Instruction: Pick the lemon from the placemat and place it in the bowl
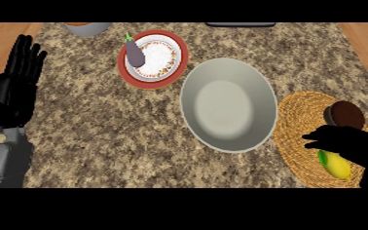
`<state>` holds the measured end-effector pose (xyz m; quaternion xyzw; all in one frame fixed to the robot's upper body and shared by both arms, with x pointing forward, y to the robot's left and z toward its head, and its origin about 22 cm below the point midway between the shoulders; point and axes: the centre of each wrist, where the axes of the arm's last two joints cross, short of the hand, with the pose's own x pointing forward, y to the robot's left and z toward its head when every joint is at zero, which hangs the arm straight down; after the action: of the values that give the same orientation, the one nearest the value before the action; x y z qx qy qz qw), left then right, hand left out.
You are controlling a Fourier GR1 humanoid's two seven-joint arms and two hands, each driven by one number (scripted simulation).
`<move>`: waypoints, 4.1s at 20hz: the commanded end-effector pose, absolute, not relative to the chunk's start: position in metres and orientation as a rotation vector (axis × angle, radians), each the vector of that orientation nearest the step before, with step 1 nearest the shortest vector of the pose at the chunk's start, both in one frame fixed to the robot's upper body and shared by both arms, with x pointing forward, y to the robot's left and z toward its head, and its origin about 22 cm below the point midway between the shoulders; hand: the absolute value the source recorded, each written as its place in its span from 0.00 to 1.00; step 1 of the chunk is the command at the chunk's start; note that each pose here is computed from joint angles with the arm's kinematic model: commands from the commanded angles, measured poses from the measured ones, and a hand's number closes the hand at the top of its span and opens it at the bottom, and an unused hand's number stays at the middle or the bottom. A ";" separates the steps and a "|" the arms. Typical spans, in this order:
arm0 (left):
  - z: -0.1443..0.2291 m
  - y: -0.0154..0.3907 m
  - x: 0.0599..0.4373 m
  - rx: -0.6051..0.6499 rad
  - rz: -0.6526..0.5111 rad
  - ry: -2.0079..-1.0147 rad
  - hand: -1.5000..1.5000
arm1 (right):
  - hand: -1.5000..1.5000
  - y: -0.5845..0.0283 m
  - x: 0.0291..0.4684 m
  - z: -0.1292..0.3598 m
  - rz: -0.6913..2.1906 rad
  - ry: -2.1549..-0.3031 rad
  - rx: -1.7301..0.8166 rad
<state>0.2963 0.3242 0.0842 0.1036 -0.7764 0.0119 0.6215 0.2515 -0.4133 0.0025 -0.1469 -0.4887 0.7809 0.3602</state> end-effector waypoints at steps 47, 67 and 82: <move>0.084 0.340 0.289 0.265 0.045 -1.775 0.50 | 1.00 -0.483 0.257 0.269 0.998 -1.736 -0.610; 0.099 0.314 0.298 0.228 0.026 -1.789 0.50 | 1.00 -0.217 0.291 0.243 1.106 -1.559 -0.432; 0.086 0.323 0.296 0.228 0.025 -1.783 0.50 | 0.00 -0.176 0.321 0.100 0.973 -1.353 -0.489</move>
<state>0.2926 0.3296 0.0837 0.1008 -0.7780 0.0100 0.6200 0.3181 -0.1829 0.1341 -0.2381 -0.6026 0.4480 0.6160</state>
